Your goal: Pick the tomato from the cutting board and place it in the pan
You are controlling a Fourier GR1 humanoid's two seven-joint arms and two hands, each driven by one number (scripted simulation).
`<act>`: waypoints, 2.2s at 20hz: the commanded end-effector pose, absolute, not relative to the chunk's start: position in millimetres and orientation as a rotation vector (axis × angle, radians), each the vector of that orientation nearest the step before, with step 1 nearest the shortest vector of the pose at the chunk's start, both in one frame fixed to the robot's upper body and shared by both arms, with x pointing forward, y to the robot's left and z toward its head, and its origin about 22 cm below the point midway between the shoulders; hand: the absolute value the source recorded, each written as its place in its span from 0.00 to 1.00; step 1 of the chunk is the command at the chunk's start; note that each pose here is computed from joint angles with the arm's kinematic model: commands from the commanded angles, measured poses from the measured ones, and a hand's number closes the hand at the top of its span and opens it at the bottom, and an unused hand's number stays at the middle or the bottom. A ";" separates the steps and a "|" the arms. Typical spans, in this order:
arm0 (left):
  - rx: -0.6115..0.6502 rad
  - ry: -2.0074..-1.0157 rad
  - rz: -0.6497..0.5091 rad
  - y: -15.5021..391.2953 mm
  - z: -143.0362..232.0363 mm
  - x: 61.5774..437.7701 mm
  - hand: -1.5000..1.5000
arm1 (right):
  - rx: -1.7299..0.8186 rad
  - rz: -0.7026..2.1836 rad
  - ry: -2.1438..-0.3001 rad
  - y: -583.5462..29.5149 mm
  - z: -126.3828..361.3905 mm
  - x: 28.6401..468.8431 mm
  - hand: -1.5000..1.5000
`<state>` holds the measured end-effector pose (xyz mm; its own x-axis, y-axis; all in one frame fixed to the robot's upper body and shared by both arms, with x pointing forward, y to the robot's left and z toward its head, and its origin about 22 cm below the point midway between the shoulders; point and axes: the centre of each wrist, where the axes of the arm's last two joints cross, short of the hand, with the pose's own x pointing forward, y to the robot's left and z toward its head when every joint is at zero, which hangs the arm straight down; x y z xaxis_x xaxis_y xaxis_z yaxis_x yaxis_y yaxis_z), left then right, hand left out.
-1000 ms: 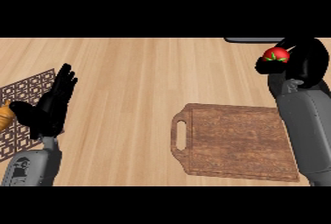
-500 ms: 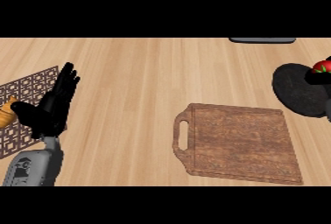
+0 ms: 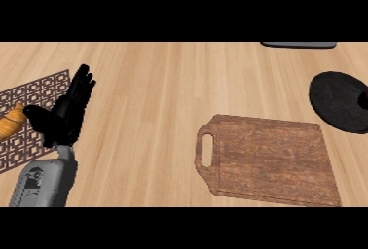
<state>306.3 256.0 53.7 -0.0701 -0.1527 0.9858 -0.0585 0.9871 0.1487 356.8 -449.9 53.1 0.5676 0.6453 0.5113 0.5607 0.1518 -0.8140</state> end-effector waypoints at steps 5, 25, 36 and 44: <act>0.141 -1.647 -0.071 260.9 54.9 304.6 0.50 | -1.083 -0.014 -1.048 -463.6 38.6 345.7 0.00; 0.200 -1.611 -0.038 277.1 57.7 296.5 0.50 | -0.832 -0.369 -1.536 -479.2 -26.3 281.1 0.00; 0.251 -1.594 -0.002 292.3 42.0 281.4 0.50 | -0.767 -0.294 -1.632 -483.7 -30.2 217.1 0.00; 0.246 -1.610 -0.054 292.6 56.4 295.7 0.50 | -0.826 -0.247 -1.586 -445.0 8.1 169.9 0.00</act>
<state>288.8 291.3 48.5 -0.0222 -0.1749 0.9843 -0.1373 0.9758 0.1703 190.0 -463.2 -16.4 0.0088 0.3369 0.9415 0.6120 0.7428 -0.2715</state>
